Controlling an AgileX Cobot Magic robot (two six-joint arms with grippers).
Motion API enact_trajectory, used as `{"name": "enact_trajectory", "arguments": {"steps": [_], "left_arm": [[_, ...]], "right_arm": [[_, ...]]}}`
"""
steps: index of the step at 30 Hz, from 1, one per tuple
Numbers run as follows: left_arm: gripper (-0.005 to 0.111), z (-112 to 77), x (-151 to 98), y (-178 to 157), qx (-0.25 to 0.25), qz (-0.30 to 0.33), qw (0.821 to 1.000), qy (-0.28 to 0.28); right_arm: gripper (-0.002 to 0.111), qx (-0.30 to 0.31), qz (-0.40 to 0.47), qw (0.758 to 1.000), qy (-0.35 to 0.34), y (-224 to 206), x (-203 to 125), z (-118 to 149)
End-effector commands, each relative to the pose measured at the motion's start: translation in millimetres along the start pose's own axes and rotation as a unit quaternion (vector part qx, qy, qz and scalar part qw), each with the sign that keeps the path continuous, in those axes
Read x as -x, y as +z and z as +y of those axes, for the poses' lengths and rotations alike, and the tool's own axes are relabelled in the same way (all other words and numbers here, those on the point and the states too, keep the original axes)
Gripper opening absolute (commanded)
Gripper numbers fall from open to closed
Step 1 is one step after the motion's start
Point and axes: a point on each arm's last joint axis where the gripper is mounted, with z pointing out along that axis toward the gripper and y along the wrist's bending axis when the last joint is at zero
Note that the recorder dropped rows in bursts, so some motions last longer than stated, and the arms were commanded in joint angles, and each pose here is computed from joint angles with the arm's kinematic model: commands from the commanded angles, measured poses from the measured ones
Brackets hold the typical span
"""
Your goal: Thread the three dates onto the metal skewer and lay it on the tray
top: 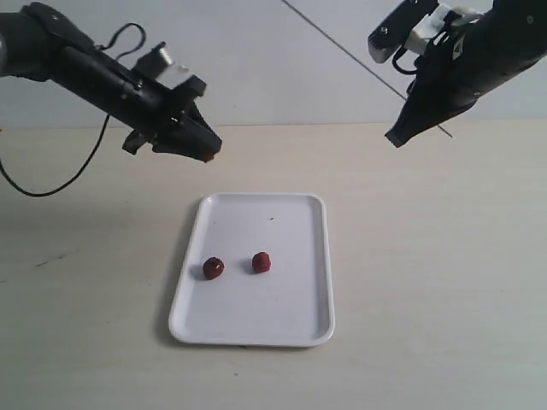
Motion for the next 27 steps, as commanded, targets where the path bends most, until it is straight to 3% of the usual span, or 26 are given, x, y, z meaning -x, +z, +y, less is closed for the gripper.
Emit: {"name": "enact_trajectory", "arguments": {"steps": [1,7,15,22,27], "left_arm": [[0.027,10.7,9,-34,-0.062,-0.056,0.997,-0.003],[0.027,27.3,11,-53,-0.055,-0.076,0.996,-0.01],[0.027,26.1,11,-52,-0.056,-0.075,0.996,-0.008],[0.027,26.1,11,-52,-0.056,-0.075,0.996,-0.008],[0.027,26.3,11,-52,-0.055,-0.075,0.996,-0.007]], "right_arm": [[0.0,0.049,-0.005,0.997,-0.06,6,-1,9],[0.0,0.103,0.016,0.988,-0.11,6,-7,19],[0.0,0.128,0.027,0.976,-0.172,38,-16,29],[0.0,0.169,0.036,0.974,-0.144,60,-16,25],[0.0,0.259,0.012,0.954,-0.151,65,-25,23]]}}
